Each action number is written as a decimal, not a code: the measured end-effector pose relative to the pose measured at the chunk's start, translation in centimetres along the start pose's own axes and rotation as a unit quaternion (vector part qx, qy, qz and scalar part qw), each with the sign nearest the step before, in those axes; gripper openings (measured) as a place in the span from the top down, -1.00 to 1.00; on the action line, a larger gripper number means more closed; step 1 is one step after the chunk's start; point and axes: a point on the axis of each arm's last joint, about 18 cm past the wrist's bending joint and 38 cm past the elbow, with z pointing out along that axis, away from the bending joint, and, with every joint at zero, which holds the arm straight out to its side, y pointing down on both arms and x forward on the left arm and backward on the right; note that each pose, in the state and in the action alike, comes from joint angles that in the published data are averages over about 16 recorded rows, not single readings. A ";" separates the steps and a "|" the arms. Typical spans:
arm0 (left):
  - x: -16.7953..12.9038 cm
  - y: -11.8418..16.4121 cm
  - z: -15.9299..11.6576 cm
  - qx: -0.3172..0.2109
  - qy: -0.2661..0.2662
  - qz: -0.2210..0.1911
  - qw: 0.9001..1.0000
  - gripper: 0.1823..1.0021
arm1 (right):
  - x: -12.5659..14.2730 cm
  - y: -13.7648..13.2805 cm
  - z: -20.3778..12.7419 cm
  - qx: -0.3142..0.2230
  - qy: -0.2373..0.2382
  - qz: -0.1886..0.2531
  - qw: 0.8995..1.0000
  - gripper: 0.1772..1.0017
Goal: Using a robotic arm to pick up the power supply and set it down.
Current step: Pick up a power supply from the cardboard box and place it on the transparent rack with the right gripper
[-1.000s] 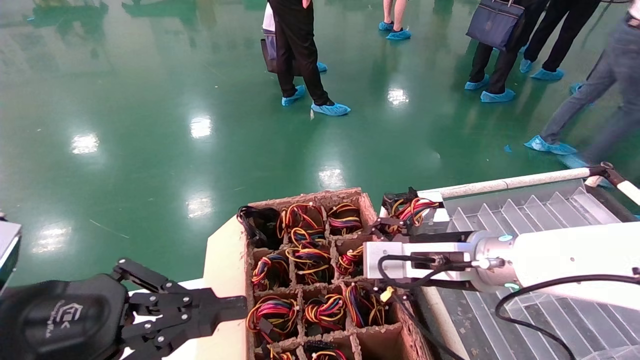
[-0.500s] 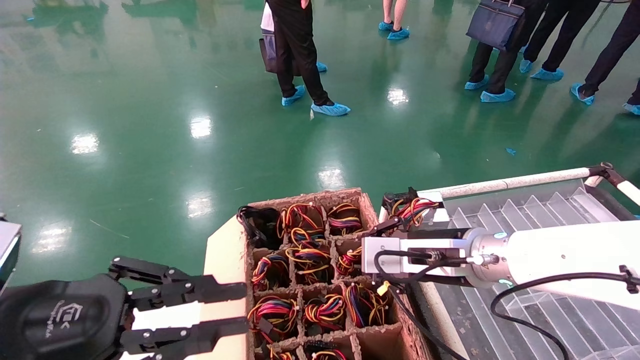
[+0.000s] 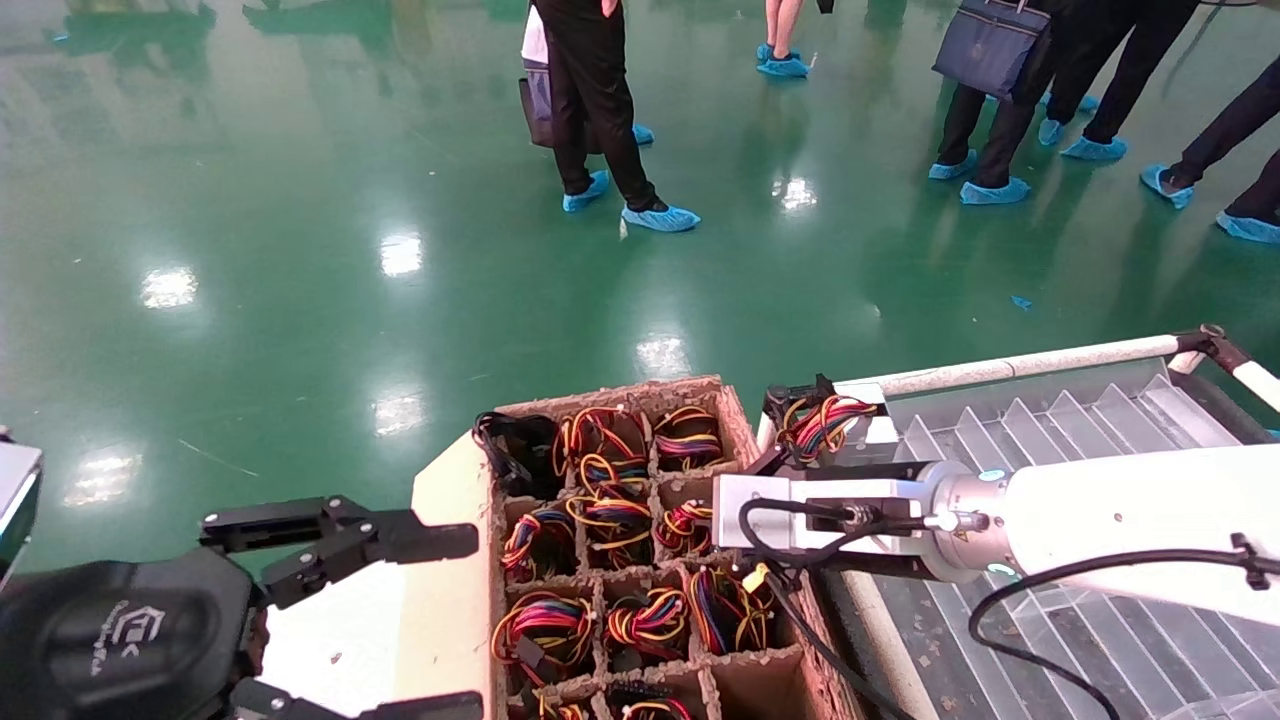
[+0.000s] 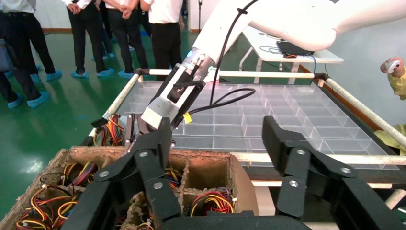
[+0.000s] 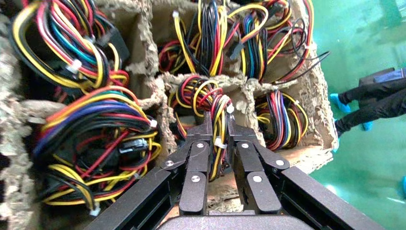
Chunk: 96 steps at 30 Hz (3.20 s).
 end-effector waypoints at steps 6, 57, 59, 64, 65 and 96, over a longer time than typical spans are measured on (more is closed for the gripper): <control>0.0 0.0 0.0 0.000 0.000 0.000 1.000 -0.34 | 0.4 -0.4 -1.4 0.022 0.002 0.019 1.000 0.86; 0.0 0.0 0.0 0.000 0.000 0.000 1.000 -1.00 | 7.5 1.4 -26.1 0.110 0.164 0.053 0.979 0.90; 0.0 0.0 0.0 0.000 0.000 0.000 1.000 -1.00 | 7.2 2.3 -26.2 0.097 0.165 0.057 0.980 0.90; 0.0 0.0 0.0 0.000 0.000 0.000 1.000 -1.00 | 6.4 4.4 -25.9 0.069 0.163 0.065 0.982 0.90; 0.0 0.0 0.0 0.000 0.000 0.000 1.000 -1.00 | 6.2 4.8 -25.8 0.064 0.162 0.066 0.982 0.90; 0.0 0.0 0.0 0.000 0.000 0.000 1.000 -1.00 | 4.8 7.6 -17.1 0.043 0.101 0.070 0.991 0.90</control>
